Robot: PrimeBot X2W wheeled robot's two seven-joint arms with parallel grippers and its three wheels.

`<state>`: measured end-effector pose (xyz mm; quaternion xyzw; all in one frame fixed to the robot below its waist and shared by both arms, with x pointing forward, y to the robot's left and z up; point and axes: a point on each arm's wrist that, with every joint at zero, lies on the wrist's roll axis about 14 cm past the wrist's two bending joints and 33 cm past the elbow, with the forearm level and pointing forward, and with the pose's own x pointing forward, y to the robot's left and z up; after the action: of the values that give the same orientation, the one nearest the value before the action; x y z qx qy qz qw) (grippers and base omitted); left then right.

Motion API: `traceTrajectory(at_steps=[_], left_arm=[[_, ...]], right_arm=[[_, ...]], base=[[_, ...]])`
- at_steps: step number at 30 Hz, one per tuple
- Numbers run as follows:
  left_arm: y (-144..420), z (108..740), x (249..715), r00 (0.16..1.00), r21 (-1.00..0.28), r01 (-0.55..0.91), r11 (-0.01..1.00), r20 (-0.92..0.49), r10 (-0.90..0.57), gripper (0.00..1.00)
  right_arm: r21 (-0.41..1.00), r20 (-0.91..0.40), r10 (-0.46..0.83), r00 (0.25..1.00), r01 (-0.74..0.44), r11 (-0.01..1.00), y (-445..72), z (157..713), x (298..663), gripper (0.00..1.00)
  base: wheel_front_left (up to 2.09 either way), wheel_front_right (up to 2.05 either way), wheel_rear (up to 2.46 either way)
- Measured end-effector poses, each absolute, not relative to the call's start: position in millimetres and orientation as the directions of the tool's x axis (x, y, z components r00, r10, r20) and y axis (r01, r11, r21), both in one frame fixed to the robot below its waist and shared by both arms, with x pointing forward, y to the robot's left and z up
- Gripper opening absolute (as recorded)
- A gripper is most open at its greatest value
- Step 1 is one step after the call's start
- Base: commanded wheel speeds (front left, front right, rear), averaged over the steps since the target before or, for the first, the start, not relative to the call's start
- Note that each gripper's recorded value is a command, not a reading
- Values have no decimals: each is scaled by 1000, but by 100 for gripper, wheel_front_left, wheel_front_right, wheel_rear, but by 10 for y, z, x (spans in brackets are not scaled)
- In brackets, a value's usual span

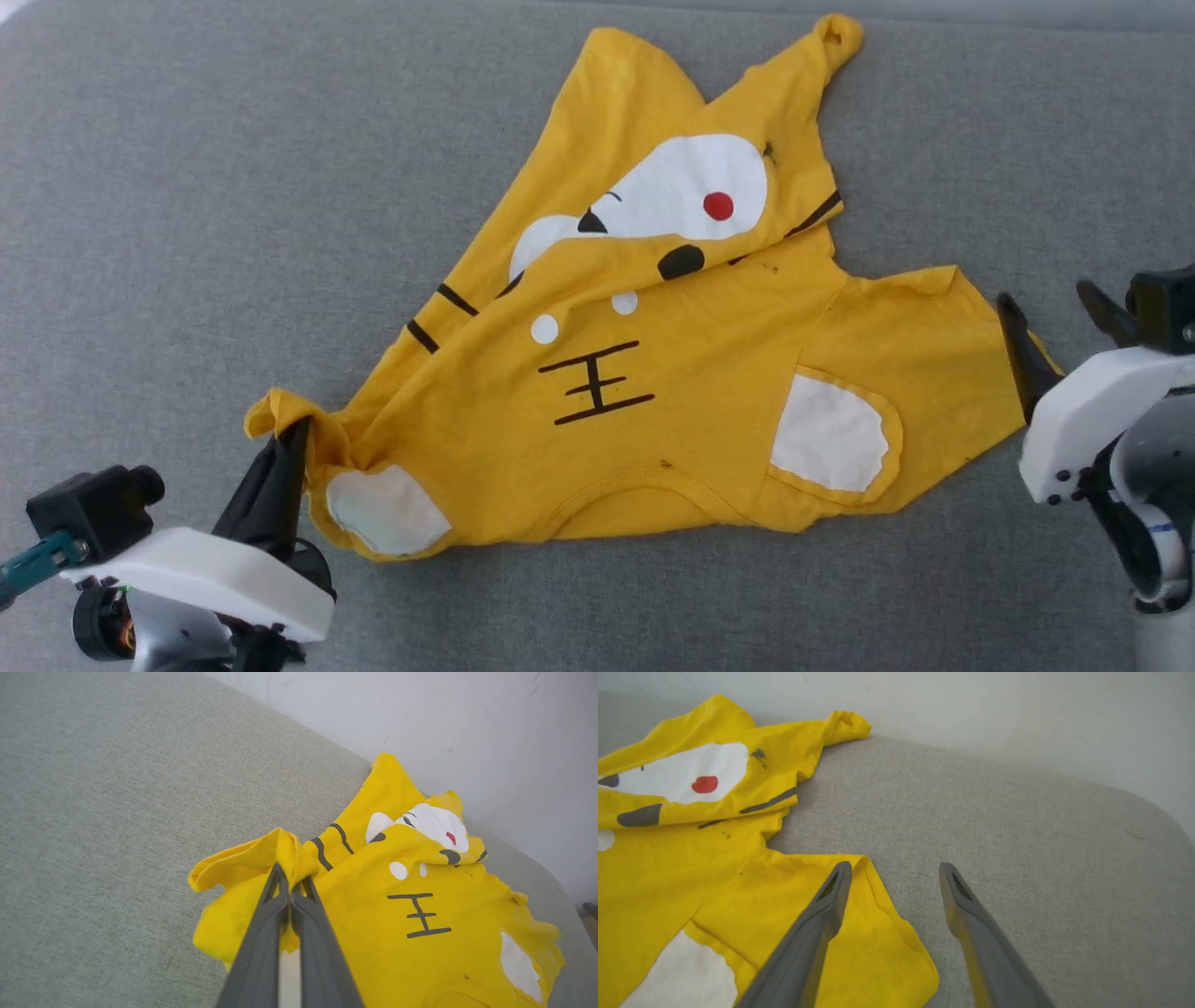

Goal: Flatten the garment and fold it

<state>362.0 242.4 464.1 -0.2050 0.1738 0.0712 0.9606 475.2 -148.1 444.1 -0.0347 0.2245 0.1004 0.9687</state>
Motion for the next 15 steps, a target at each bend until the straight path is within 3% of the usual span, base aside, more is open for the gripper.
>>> traceTrajectory(at_steps=[7, 15], left_arm=[[2381, 4540, 3679, 920, -363, -199, 910, -388, 47, 0], [2431, 4456, 3620, 907, -360, -229, 904, -417, 64, 0]], right_arm=[[-30, -721, 163, 674, -265, 964, -1679, 3926, 4604, 100], [39, -797, 231, 559, -334, 942, -1521, 3767, 4517, 100]], base=[[0, 0, 0], [0, 0, 0]])
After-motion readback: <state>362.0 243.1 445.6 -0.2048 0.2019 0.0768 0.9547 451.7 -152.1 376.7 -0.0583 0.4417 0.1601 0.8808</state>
